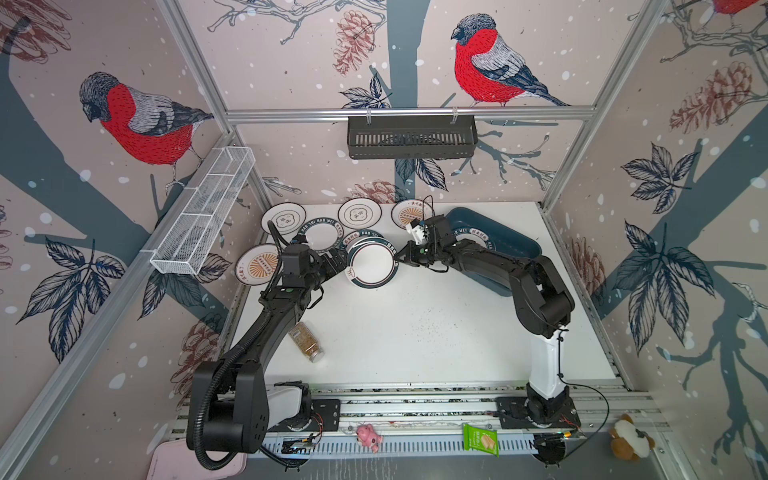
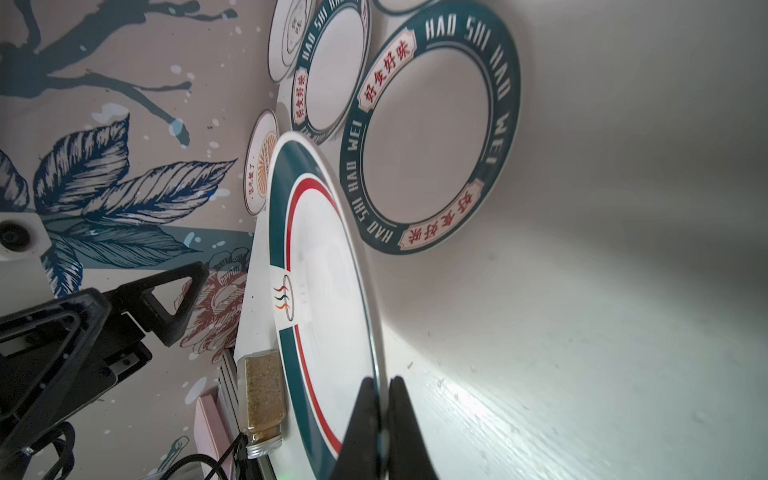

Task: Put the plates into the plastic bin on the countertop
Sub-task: 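Grasp the red-striped plate rim with the right gripper and open the left gripper, then carry the red-striped plate into the teal bin with the right gripper while the left withdraws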

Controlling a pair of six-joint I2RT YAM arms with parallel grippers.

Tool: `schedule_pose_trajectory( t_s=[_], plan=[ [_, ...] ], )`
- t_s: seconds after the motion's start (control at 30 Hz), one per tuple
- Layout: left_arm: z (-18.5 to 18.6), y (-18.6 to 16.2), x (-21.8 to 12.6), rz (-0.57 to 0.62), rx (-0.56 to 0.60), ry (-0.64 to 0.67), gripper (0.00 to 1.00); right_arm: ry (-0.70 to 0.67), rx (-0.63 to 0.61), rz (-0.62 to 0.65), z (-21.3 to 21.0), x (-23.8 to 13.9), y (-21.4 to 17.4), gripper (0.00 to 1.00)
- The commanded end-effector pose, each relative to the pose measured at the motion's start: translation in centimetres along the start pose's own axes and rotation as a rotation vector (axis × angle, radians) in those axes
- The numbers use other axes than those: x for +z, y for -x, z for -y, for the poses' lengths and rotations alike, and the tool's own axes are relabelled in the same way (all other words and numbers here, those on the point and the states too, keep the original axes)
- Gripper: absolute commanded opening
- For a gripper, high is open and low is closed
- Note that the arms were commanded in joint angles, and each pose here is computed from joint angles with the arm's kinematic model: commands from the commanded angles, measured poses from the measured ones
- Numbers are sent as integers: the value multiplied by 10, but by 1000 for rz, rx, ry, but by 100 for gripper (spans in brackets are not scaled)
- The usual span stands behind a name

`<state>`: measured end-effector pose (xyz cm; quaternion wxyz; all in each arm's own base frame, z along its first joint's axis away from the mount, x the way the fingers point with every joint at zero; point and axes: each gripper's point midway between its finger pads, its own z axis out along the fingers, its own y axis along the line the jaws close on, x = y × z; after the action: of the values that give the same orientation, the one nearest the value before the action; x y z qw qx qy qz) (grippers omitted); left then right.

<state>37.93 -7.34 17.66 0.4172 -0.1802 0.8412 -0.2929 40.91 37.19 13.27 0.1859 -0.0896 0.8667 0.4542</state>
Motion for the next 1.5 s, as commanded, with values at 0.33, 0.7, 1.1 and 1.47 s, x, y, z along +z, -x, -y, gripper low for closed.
schedule_pose_trajectory(
  t_s=[0.33, 0.7, 1.1, 1.47],
  plan=[
    [80, 0, -1, -3, 118, -252, 96, 64, 21, 199, 2, -78, 82, 3],
    [166, -35, 19, -60, 293, -453, 96, -13, 99, 358, 51, -149, 110, 2],
    [222, -74, 52, -146, 373, -564, 96, -151, 252, 508, 121, -214, 99, 2],
    [265, -117, 80, -254, 417, -659, 96, -206, 356, 575, 170, -237, 81, 2]
  ],
)
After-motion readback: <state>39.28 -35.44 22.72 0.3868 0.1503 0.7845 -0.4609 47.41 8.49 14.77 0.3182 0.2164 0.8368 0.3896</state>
